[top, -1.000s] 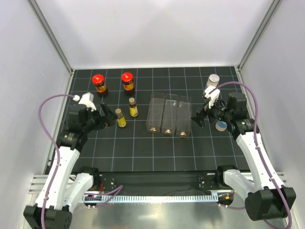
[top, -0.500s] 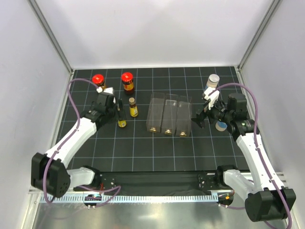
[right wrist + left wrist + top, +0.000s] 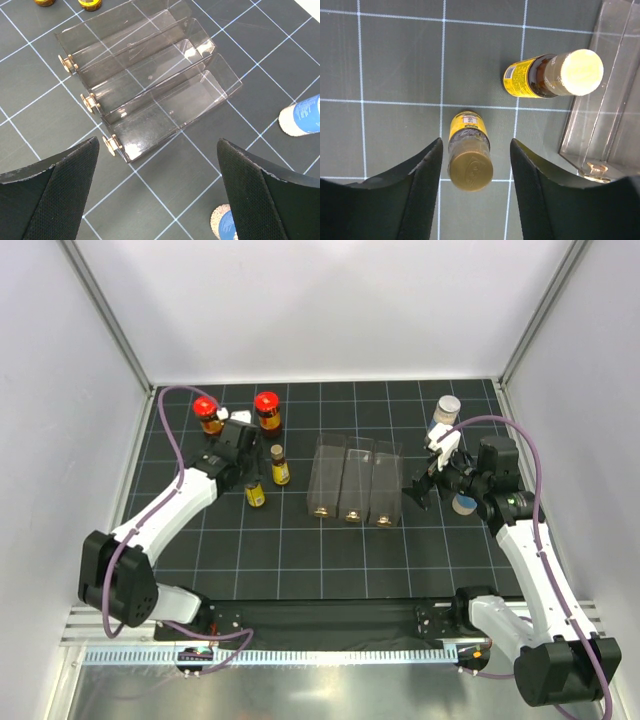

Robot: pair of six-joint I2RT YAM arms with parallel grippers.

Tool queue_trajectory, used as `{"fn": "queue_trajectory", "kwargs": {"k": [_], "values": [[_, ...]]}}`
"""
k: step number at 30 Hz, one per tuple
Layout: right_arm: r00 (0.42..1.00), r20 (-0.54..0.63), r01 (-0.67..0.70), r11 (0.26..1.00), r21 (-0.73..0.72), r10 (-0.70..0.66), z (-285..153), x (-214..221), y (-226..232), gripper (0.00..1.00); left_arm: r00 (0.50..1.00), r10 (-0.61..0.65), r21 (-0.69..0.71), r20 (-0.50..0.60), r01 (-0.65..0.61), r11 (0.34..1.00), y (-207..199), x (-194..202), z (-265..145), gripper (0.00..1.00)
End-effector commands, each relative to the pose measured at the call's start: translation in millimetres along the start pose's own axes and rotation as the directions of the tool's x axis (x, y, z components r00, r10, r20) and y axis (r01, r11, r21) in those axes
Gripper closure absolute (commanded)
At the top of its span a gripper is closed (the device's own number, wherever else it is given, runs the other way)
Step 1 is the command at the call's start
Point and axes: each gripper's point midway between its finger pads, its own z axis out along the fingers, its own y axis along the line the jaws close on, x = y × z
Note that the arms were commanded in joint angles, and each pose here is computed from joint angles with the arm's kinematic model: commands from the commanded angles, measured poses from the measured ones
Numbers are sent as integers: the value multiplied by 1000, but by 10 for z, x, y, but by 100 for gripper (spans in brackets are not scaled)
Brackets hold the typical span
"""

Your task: Organize the condiment bottles

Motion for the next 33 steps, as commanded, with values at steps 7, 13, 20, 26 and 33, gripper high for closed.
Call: {"fn": "queue_trajectory", "kwargs": {"k": [7, 13, 20, 26, 33], "values": [[999, 29, 34, 999, 21, -34, -50, -83, -36, 0, 998, 36, -10, 48, -35, 999, -49, -167, -53, 58], [999, 34, 34, 999, 29, -35, -67, -95, -48, 0, 996, 48, 24, 81, -50, 998, -74, -238, -198, 98], [998, 43, 37, 999, 36, -39, -92, -114, -58, 0, 989, 110, 155, 97, -124, 980, -253, -279, -654, 100], [998, 44, 37, 999, 39, -39, -88, -114, -70, 0, 979, 146, 289, 143, -182, 940, -510, -452, -1052, 100], [999, 41, 33, 998, 44, -35, -96, -107, -78, 1, 969, 143, 398, 202, -215, 892, -991, -801, -1258, 100]]}}
